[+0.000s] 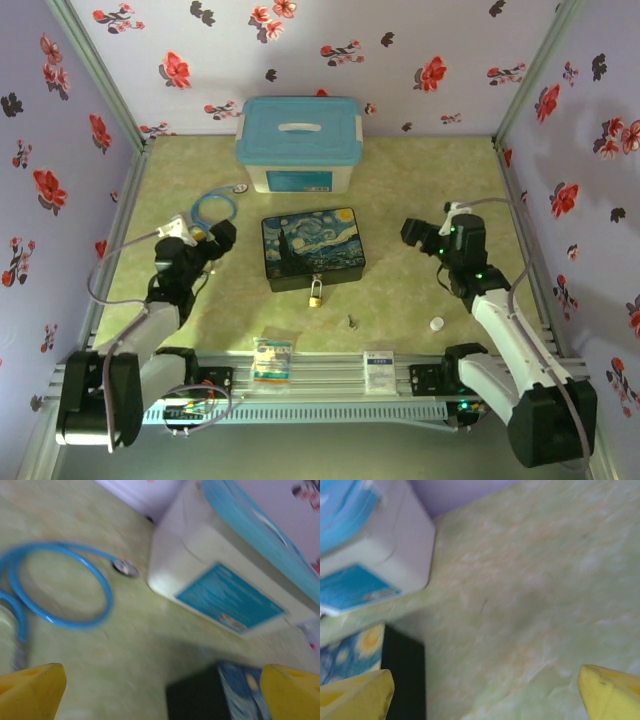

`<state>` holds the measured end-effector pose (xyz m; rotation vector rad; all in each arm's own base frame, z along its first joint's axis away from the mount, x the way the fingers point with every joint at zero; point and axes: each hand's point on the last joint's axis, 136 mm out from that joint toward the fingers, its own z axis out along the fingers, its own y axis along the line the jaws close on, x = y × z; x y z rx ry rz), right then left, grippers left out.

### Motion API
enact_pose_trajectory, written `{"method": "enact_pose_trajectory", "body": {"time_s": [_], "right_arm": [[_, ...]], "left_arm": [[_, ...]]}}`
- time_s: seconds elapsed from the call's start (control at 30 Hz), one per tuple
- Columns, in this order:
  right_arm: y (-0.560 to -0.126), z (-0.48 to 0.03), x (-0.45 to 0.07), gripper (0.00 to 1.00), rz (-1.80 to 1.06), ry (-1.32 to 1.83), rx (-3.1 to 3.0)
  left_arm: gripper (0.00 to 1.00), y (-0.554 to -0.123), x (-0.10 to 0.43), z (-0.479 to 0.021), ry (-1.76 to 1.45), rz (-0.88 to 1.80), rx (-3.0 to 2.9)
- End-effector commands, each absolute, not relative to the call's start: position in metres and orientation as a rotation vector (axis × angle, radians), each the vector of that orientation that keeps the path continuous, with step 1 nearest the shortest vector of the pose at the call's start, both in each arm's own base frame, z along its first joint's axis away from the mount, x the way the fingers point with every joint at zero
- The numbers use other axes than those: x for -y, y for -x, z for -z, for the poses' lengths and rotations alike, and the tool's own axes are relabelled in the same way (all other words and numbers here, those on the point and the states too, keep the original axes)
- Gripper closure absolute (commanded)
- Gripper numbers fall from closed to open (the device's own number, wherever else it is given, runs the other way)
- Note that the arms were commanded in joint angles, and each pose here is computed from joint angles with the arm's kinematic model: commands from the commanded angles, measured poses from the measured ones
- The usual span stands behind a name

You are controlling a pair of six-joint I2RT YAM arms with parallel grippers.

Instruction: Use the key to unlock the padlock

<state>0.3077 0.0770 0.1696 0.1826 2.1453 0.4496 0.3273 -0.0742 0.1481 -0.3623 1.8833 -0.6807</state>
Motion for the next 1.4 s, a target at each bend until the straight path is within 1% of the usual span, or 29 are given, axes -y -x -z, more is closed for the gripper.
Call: {"method": "enact_pose_trajectory", "body": {"time_s": [0.0,0.07,0.17,0.33,0.47,0.6,0.8,0.87,0.93,1.03,1.13,1.23,1.37], "right_arm": [[-0.277,-0.141,-0.098,0.06,-0.428,-0.114,-2.319],[-0.264,-0.132,-0.115,0.09,-0.436,-0.049,-2.361],[-0.244,-0.119,-0.138,0.11,-0.453,0.031,-2.410],[-0.212,-0.097,-0.172,0.20,-0.503,0.112,-2.476],[-0.188,-0.081,-0.191,0.22,-0.473,0.204,-2.500],[-0.167,-0.064,-0.211,0.25,-0.446,0.286,-2.523],[-0.152,-0.042,-0.238,0.29,-0.379,0.403,-2.558],[-0.148,-0.037,-0.241,0.31,-0.344,0.434,-2.563],[-0.146,-0.035,-0.243,0.36,-0.315,0.444,-2.571],[-0.141,-0.032,-0.240,0.37,-0.238,0.499,-2.594],[-0.137,-0.026,-0.238,0.44,-0.216,0.534,-2.612],[-0.130,-0.022,-0.240,0.44,-0.231,0.535,-2.639],[-0.126,-0.021,-0.232,0.44,-0.138,0.556,-2.617]], "left_arm": [[0.00,-0.300,0.099,-0.143,0.332,0.721,-1.982],[0.00,-0.284,0.108,-0.143,0.319,0.725,-2.011],[0.00,-0.262,0.124,-0.159,0.296,0.791,-1.975],[0.00,-0.232,0.163,-0.155,0.275,0.960,-2.009],[0.00,-0.219,0.176,-0.152,0.265,0.895,-2.011],[0.00,-0.206,0.202,-0.152,0.223,0.925,-2.012],[0.00,-0.198,0.241,-0.141,0.179,1.000,-2.055],[0.00,-0.197,0.247,-0.137,0.176,0.999,-2.070],[0.00,-0.196,0.250,-0.135,0.174,1.003,-2.075],[0.00,-0.196,0.248,-0.137,0.182,1.017,-2.062],[0.00,-0.195,0.245,-0.144,0.165,1.008,-2.052],[0.02,-0.194,0.243,-0.146,0.166,1.011,-2.053],[0.03,-0.193,0.241,-0.144,0.180,1.014,-2.060]]}}
